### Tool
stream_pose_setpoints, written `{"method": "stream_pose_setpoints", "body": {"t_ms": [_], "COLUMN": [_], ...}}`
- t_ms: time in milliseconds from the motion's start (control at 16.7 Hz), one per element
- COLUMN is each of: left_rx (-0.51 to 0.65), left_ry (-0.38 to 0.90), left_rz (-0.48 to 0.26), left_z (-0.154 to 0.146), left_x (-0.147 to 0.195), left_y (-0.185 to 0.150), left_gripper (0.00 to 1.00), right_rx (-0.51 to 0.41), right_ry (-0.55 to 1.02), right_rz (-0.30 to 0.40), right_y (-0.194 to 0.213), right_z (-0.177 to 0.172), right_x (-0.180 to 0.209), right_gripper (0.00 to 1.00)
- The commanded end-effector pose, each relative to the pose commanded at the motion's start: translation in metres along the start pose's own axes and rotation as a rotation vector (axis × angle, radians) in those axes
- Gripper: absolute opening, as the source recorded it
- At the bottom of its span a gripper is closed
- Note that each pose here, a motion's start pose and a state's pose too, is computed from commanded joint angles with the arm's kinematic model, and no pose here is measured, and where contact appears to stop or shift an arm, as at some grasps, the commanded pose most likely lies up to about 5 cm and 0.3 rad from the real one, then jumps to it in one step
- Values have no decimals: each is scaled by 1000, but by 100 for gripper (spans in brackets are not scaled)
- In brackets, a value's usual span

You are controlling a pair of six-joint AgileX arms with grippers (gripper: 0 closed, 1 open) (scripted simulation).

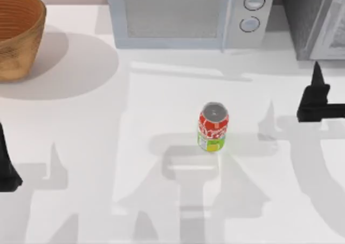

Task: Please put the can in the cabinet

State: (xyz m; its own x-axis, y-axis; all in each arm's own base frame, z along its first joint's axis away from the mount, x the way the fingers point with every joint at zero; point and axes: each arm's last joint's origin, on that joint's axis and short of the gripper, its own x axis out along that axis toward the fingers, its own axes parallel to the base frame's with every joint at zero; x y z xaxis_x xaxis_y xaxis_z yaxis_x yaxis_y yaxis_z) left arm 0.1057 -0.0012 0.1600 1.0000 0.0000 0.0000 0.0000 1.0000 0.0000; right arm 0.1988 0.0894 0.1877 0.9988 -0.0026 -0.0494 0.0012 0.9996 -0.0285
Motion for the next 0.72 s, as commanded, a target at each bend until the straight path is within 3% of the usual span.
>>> {"method": "stream_pose_setpoints", "body": {"t_ms": [300, 720], "left_rx": [0, 0], "left_ry": [0, 0], "left_rz": [0, 0], "left_z": [0, 0], "left_x": [0, 0], "left_y": [0, 0], "left_gripper": [100, 100], "right_rx": [-26, -7], "right_ry": [6, -32], "right_rz": [-2, -7], "right_y": [82, 163], "right_z": [-47, -140], "right_x": [28, 8], "right_gripper": [100, 100]}}
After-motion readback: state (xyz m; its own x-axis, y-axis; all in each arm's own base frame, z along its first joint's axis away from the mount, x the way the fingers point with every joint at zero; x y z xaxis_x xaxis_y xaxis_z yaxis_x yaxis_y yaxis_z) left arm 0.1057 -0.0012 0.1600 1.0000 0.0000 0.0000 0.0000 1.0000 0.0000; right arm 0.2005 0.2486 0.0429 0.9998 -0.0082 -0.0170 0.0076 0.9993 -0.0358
